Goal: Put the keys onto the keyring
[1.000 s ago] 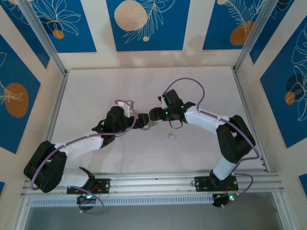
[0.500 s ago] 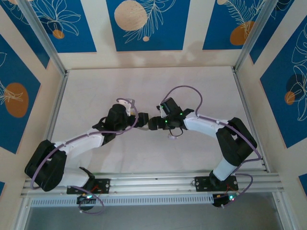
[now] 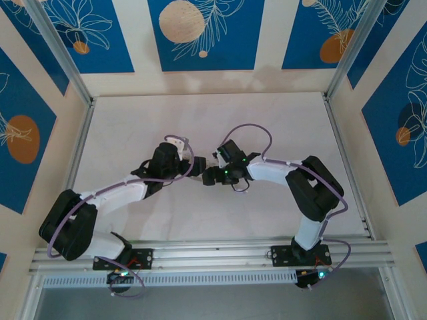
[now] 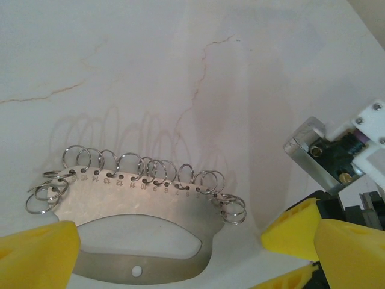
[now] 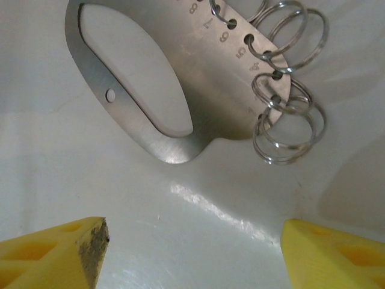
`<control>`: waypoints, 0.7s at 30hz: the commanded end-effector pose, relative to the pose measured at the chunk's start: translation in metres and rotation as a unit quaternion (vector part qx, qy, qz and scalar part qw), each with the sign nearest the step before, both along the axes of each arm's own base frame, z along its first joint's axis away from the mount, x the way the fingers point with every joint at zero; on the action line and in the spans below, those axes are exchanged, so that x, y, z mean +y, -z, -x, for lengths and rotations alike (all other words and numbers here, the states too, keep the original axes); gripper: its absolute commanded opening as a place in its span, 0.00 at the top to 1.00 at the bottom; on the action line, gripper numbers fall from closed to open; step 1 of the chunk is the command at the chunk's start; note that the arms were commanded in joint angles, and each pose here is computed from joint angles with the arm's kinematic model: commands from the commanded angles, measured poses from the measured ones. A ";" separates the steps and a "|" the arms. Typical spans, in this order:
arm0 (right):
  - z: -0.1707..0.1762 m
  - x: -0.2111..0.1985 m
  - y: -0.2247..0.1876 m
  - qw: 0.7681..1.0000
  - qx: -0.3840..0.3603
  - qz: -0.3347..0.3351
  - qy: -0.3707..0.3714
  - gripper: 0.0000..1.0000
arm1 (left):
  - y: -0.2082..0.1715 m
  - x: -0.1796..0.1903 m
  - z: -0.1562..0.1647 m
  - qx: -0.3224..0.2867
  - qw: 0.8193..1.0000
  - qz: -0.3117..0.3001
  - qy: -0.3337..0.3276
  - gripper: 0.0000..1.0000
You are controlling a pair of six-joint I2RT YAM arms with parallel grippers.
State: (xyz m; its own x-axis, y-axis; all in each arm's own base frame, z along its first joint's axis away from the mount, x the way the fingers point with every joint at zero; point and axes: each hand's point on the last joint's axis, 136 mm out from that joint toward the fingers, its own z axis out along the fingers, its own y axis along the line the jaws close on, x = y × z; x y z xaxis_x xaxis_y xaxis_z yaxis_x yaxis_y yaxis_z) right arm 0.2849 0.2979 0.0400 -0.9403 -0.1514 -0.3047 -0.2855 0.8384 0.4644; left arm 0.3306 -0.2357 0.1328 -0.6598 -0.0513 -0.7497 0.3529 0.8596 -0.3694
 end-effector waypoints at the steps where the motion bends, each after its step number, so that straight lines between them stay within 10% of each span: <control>1: -0.010 0.011 -0.011 1.000 -0.002 -0.023 0.000 0.24 | -0.010 0.004 -0.009 -0.017 1.000 -0.012 -0.006 0.00; 21: -0.033 0.006 -0.021 0.999 -0.001 -0.042 0.015 0.26 | -0.004 0.006 -0.005 -0.014 1.000 -0.008 -0.008 0.00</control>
